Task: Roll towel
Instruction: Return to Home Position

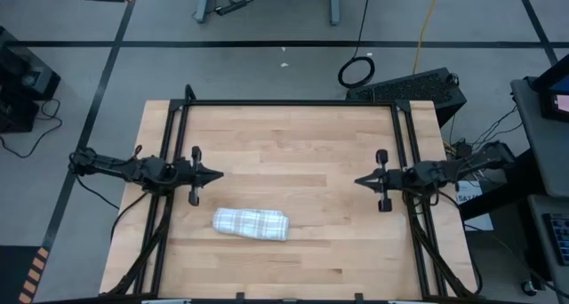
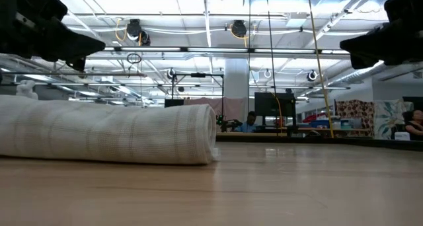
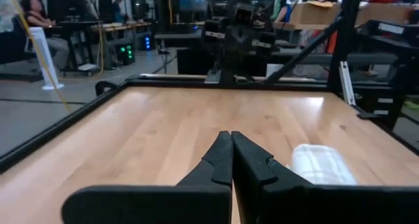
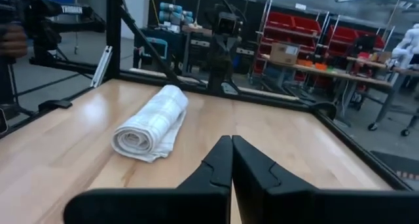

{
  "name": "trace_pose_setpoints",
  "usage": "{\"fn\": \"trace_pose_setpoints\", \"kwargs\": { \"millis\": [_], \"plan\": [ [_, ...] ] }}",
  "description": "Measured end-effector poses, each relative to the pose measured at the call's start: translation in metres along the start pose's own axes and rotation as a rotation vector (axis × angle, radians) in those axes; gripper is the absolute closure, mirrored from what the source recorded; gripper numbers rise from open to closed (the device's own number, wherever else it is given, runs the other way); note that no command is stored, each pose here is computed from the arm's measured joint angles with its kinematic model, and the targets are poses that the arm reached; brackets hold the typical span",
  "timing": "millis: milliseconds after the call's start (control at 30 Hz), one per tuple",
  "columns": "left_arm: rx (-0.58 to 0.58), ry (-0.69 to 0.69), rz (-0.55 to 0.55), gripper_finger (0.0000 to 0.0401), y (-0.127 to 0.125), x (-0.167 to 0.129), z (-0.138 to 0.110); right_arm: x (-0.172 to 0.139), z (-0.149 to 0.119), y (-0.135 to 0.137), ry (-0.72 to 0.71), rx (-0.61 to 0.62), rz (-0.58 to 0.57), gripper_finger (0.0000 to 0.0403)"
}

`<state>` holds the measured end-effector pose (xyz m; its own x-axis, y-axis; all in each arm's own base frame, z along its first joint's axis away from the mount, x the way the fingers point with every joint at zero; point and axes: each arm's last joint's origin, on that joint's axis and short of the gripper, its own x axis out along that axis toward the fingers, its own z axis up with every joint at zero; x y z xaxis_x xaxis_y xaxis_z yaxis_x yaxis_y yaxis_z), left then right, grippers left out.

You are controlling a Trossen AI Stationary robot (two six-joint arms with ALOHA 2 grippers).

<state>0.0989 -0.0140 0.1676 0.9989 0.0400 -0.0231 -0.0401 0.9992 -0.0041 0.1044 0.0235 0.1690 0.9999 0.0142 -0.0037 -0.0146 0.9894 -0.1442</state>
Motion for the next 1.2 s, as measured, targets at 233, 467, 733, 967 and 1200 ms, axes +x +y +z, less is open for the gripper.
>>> {"fn": "trace_pose_setpoints", "kwargs": {
  "millis": [233, 467, 733, 967, 1200],
  "plan": [
    [0.018, -0.007, -0.03, 0.0401, -0.001, -0.001, 0.0, -0.008, 0.001, -0.001, -0.041, -0.024, 0.061, 0.0403],
    [0.032, -0.004, -0.042, 0.0401, -0.001, -0.001, 0.0, -0.009, 0.003, -0.009, -0.062, -0.032, -0.008, 0.0403],
    [0.042, -0.005, -0.031, 0.0401, 0.0, -0.001, 0.0, -0.008, 0.0, -0.017, -0.045, 0.0, -0.035, 0.0403],
    [0.076, -0.008, -0.018, 0.0401, 0.001, 0.0, 0.0, -0.008, -0.001, -0.022, -0.034, 0.005, -0.067, 0.0403],
    [0.077, -0.019, 0.036, 0.0401, 0.009, 0.002, -0.002, -0.007, -0.003, -0.025, -0.021, 0.036, -0.035, 0.0403]
  ]
}}
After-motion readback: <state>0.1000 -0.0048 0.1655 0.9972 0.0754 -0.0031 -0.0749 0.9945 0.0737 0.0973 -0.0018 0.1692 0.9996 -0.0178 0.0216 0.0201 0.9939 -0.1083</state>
